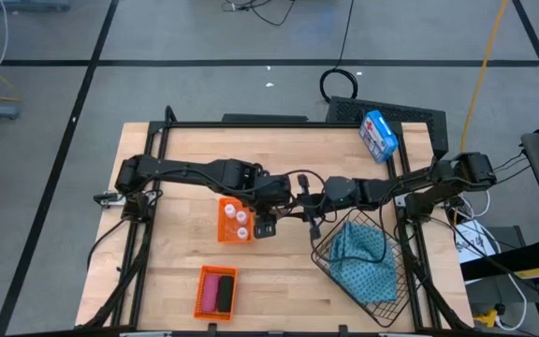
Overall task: Pick & Place Medicine items
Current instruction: Put the brown bandage into the bottom orange basket
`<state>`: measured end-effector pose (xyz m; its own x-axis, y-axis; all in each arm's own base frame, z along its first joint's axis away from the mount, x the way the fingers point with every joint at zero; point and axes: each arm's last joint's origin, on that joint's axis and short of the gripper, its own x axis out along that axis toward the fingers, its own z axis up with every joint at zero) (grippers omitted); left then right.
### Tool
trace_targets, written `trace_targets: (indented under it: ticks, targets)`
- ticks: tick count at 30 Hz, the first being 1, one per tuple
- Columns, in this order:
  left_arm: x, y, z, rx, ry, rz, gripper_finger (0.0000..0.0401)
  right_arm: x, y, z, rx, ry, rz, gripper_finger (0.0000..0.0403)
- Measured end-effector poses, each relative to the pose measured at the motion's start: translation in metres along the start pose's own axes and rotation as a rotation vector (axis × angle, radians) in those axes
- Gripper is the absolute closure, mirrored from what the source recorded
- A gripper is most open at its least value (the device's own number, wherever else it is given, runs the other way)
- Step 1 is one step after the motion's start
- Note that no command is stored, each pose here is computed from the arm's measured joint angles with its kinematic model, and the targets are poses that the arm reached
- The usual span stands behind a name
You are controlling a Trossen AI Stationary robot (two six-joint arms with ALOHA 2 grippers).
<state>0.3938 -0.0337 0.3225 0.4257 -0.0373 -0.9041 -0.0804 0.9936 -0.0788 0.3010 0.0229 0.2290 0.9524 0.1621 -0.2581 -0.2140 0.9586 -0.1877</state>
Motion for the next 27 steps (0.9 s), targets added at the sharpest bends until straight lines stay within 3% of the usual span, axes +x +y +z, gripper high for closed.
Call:
trace_targets:
  ticks: [4, 9, 17, 20, 27]
  targets:
    - [-0.0001, -0.0033, -0.0007, 0.002, 0.014, -0.068, 0.0158, -0.0001, -0.0002, 0.0007, -0.002, -0.005, -0.002, 0.0365]
    - [0.0002, -0.0026, -0.0007, -0.002, 0.001, 0.006, 0.0158, 0.0000, -0.0001, 0.0008, -0.001, -0.006, -0.002, 0.0365]
    - [0.0002, -0.0023, -0.0016, -0.020, 0.007, 0.019, 0.0165, -0.0001, -0.0002, 0.0016, -0.001, -0.015, -0.001, 0.0365]
    - [0.0002, -0.0018, -0.0028, -0.029, 0.021, 0.020, 0.0194, -0.0001, -0.0002, 0.0016, -0.001, -0.015, -0.003, 0.0365]
    - [0.0002, -0.0015, -0.0035, -0.041, 0.029, 0.020, 0.0303, -0.0001, -0.0003, 0.0014, 0.000, -0.012, -0.003, 0.0365]
